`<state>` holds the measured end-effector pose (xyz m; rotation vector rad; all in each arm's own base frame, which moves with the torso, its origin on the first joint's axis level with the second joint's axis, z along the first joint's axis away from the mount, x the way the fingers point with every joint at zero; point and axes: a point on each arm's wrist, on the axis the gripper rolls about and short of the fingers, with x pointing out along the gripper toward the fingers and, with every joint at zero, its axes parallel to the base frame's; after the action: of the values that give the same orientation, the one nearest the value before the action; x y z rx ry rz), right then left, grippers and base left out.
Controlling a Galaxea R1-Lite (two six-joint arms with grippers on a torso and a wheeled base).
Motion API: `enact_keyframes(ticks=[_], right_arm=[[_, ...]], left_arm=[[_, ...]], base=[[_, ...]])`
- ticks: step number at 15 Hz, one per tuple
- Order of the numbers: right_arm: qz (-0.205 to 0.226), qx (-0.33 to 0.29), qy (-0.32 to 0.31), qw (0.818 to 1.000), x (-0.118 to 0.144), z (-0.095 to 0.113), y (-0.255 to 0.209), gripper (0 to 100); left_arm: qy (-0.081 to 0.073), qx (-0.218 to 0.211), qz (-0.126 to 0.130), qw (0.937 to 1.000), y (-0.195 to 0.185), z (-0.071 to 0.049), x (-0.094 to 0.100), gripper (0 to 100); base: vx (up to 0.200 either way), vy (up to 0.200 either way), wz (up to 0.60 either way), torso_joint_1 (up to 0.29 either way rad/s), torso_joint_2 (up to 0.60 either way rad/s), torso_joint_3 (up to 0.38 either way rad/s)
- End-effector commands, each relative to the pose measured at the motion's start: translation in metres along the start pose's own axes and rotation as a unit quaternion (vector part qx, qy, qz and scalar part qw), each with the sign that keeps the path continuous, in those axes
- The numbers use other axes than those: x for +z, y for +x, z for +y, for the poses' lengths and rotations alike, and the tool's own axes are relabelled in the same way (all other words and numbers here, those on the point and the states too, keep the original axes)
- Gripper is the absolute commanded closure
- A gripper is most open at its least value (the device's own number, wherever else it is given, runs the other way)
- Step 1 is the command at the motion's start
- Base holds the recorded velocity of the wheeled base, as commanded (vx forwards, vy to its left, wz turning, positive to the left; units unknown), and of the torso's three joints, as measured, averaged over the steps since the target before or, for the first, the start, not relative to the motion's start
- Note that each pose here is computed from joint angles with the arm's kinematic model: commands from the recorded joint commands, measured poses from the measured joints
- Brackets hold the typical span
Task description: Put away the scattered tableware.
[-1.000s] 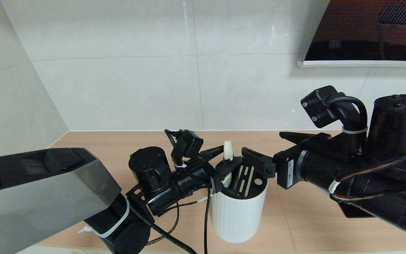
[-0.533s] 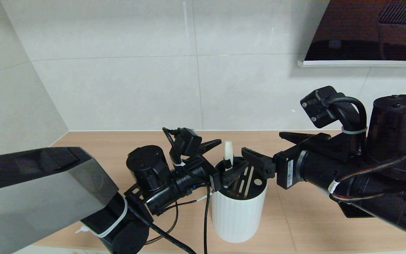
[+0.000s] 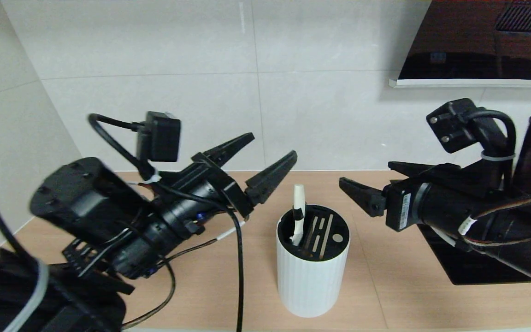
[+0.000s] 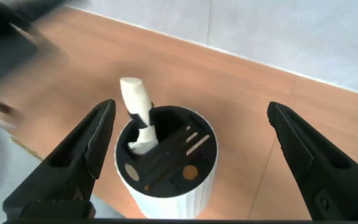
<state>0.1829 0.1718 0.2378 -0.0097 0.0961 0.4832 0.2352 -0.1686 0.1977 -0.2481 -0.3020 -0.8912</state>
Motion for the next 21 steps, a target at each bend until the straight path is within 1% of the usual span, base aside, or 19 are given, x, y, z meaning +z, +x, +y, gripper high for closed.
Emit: enact_keyframes(ticks=[1, 2, 3, 4, 6, 7, 8, 9, 10, 11, 12, 13, 15, 16, 17, 18, 19, 20, 21], right_arm=[[-0.031, -0.041, 0.011, 0.999, 0.008, -0.028, -0.034, 0], [-0.031, -0.063, 0.012, 0.997, -0.001, -0.042, -0.053, 0], [-0.026, -0.08, 0.013, 0.996, -0.009, -0.052, -0.066, 0], [-0.008, -0.111, 0.011, 0.994, -0.032, -0.065, -0.085, 0], [-0.01, -0.145, 0.014, 0.989, -0.053, -0.075, -0.117, 0], [-0.04, -0.157, 0.02, 0.987, -0.061, -0.077, -0.145, 0], [-0.059, -0.161, 0.022, 0.985, -0.065, -0.077, -0.16, 0], [-0.093, -0.17, 0.022, 0.981, -0.077, -0.077, -0.188, 0], [-0.109, -0.184, 0.006, 0.977, -0.085, -0.077, -0.208, 0], [-0.115, -0.22, -0.004, 0.969, -0.093, -0.076, -0.225, 0], [-0.12, -0.243, -0.005, 0.963, -0.098, -0.074, -0.237, 0], [-0.131, -0.27, -0.011, 0.954, -0.101, -0.07, -0.253, 0], [-0.137, -0.285, -0.013, 0.949, -0.105, -0.064, -0.271, 0], [-0.126, -0.293, -0.012, 0.948, -0.11, -0.063, -0.273, 0], [-0.111, -0.302, -0.01, 0.947, -0.118, -0.064, -0.269, 0], [-0.101, -0.327, -0.01, 0.94, -0.124, -0.064, -0.266, 0], [-0.101, -0.327, -0.01, 0.94, -0.124, -0.064, -0.266, 0], [-0.073, -0.371, -0.015, 0.926, -0.146, -0.064, -0.257, 0], [-0.088, -0.39, -0.024, 0.916, -0.156, -0.06, -0.259, 0]], left_arm=[[0.016, -0.002, -0.058, 0.9982, -0.041, -0.016, 0.051, 0], [0.021, 0.003, -0.067, 0.9976, -0.058, -0.021, 0.061, 0], [0.023, 0.014, -0.062, 0.9977, -0.072, -0.021, 0.065, 0], [0.029, 0.031, -0.056, 0.9975, -0.093, -0.023, 0.07, 0], [0.04, 0.057, -0.058, 0.9959, -0.121, -0.026, 0.078, 0], [0.05, 0.078, -0.061, 0.9938, -0.147, -0.033, 0.085, 0], [0.054, 0.089, -0.06, 0.9928, -0.162, -0.038, 0.087, 0], [0.057, 0.106, -0.054, 0.9913, -0.188, -0.048, 0.086, 0], [0.06, 0.12, -0.047, 0.9898, -0.211, -0.058, 0.082, 0], [0.06, 0.134, -0.039, 0.9884, -0.232, -0.067, 0.076, 0], [0.057, 0.138, -0.039, 0.988, -0.248, -0.076, 0.074, 0], [0.047, 0.135, -0.045, 0.9887, -0.269, -0.091, 0.071, 0], [0.036, 0.133, -0.042, 0.9895, -0.292, -0.111, 0.067, 0], [0.034, 0.142, -0.036, 0.9886, -0.296, -0.116, 0.065, 0], [0.043, 0.167, -0.055, 0.9834, -0.295, -0.115, 0.066, 0], [0.056, 0.197, -0.07, 0.9763, -0.294, -0.115, 0.065, 0], [0.056, 0.197, -0.07, 0.9763, -0.294, -0.115, 0.065, 0], [0.09, 0.21, -0.088, 0.9695, -0.302, -0.125, 0.055, 0], [0.097, 0.224, -0.081, 0.9664, -0.302, -0.123, 0.051, 0]], base=[[0.0, 0.0, 0.0, 0.0, 0.0, 0.0], [0.0, 0.0, 0.0, 0.0, 0.0, 0.0], [0.0, 0.0, 0.0, 0.0, 0.0, 0.0], [0.0, 0.0, 0.0, 0.0, 0.0, 0.0], [0.0, 0.0, 0.0, 0.0, 0.0, 0.0], [0.0, 0.0, 0.0, 0.0, 0.0, 0.0], [0.0, 0.0, 0.0, 0.0, 0.0, 0.0], [0.0, 0.0, 0.0, 0.0, 0.0, 0.0], [0.0, 0.0, 0.0, 0.0, 0.0, 0.0], [0.0, 0.0, 0.0, 0.0, 0.0, 0.0], [0.0, 0.0, 0.0, 0.0, 0.0, 0.0], [0.0, 0.0, 0.0, 0.0, 0.0, 0.0], [0.0, 0.0, 0.0, 0.0, 0.0, 0.0], [0.0, 0.0, 0.0, 0.0, 0.0, 0.0], [0.0, 0.0, 0.0, 0.0, 0.0, 0.0], [0.0, 0.0, 0.0, 0.0, 0.0, 0.0], [0.0, 0.0, 0.0, 0.0, 0.0, 0.0], [0.0, 0.0, 0.0, 0.0, 0.0, 0.0], [0.0, 0.0, 0.0, 0.0, 0.0, 0.0]])
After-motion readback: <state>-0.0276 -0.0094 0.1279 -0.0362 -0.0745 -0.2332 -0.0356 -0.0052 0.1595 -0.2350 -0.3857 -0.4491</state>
